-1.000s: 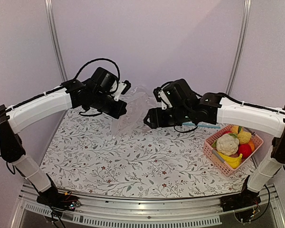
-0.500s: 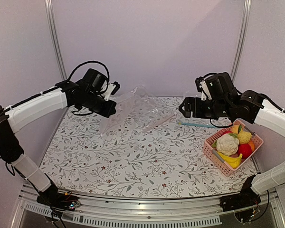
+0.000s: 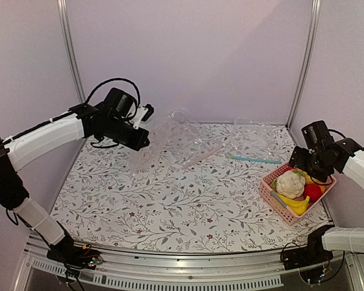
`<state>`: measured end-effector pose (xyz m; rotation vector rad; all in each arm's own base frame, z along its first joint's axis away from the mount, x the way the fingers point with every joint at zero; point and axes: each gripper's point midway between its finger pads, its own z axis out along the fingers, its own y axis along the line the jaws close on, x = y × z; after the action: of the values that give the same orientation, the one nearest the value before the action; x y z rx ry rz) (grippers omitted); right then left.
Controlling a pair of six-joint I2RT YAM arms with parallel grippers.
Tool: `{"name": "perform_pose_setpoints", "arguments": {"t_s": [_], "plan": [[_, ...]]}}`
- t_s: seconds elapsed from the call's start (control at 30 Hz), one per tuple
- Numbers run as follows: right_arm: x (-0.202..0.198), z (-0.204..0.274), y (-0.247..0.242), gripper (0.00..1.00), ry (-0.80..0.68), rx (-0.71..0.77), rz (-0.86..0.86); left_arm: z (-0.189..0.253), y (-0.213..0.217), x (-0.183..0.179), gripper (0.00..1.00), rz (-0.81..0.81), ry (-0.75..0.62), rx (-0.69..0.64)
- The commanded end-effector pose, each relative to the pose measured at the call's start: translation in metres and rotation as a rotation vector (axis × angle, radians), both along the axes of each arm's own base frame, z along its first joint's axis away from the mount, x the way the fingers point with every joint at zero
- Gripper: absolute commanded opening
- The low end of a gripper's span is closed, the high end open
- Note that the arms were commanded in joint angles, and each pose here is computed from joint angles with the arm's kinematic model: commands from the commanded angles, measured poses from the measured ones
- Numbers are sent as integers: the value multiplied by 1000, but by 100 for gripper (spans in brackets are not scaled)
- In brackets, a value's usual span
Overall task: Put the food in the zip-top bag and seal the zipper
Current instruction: Pick up the fake vegetable from the bin.
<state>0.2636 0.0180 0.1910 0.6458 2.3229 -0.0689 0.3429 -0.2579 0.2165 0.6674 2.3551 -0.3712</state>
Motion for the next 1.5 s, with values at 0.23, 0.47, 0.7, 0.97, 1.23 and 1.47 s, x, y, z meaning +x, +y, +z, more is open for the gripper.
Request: {"name": "perform_pose_setpoints", "arguments": {"t_s": [0.23,0.47,0.7,0.97,1.23,1.47], "plan": [[13,-68,-11,99,163,71,3,7,1,-3,0,-11,-14,-26],[10,-97,-7,94,219,97,-7,6,-2,-3,0,-17,-7,-40],[12,-107,-8,99,235,80,-4,5,-3,-4,0,-23,0,-42],[25,-117,4,88,216,130,31,6,-3,-4,0,-24,-4,-44],[20,-115,0,56,214,117,22,6,-4,-4,0,-27,-1,-48],[17,-104,-4,35,199,98,19,7,-4,-5,0,-30,-2,-51]]}}
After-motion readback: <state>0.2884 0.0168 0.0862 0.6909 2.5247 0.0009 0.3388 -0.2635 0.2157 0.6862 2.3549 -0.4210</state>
